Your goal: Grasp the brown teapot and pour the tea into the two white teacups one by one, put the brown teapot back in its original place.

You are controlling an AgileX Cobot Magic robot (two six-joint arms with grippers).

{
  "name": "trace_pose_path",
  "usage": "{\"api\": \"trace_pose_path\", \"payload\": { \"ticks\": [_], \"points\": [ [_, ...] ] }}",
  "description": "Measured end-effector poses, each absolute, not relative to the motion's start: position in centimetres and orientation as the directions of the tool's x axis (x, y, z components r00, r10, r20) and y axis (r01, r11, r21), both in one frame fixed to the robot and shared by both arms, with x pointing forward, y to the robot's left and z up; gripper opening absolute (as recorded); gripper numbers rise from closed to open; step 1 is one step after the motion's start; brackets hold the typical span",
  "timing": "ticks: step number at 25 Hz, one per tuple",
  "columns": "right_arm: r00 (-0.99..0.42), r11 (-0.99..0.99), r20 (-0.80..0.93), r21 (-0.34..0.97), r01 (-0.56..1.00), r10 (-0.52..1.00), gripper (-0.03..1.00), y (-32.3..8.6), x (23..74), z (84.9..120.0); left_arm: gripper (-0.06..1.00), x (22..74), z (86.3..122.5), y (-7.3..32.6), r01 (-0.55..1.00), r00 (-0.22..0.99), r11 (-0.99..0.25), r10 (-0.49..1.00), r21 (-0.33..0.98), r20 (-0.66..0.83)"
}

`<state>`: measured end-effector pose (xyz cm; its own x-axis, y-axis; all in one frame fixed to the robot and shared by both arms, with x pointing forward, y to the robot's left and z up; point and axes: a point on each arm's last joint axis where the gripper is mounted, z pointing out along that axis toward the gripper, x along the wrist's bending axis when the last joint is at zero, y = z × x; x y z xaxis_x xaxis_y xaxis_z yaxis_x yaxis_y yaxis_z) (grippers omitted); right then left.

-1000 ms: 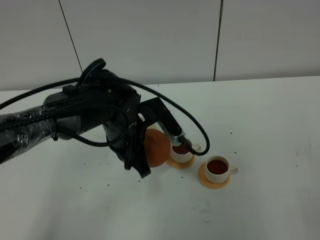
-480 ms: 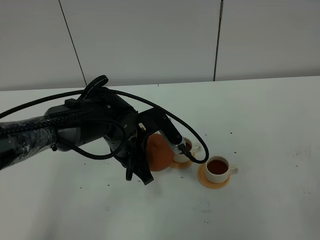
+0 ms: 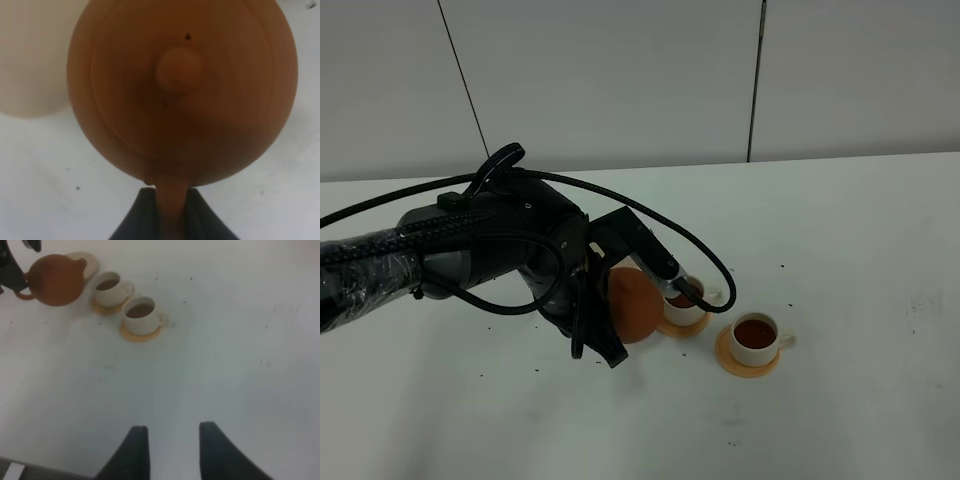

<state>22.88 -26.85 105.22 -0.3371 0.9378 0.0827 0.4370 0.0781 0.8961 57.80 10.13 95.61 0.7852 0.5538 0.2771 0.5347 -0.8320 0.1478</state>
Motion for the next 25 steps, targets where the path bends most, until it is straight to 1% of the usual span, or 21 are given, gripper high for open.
{"api": "trace_pose_path", "payload": {
  "ticks": [15,18,21,25],
  "points": [
    [-0.337,0.078,0.083,0.896,0.437,0.938,0.24,-26.9,22.9,105.2,0.17,57.6,95.5,9.9,0.56,0.777,-0.812,0.584,0.165,0.236],
    [-0.337,0.078,0.083,0.896,0.437,0.938,0.24,-26.9,22.9,105.2,0.17,57.6,96.1,10.1,0.563,0.77,-0.807,0.591,0.179,0.241],
    [-0.337,0.078,0.083,0.896,0.437,0.938,0.24,-26.9,22.9,105.2,0.17,58.1,97.3,10.8,0.601,0.726,-0.766,0.642,0.226,0.245],
    [-0.337,0.078,0.083,0.896,0.437,0.938,0.24,-26.9,22.9,105.2,0.17,59.2,98.5,12.0,0.674,0.636,-0.678,0.735,0.293,0.235]
  ]
}}
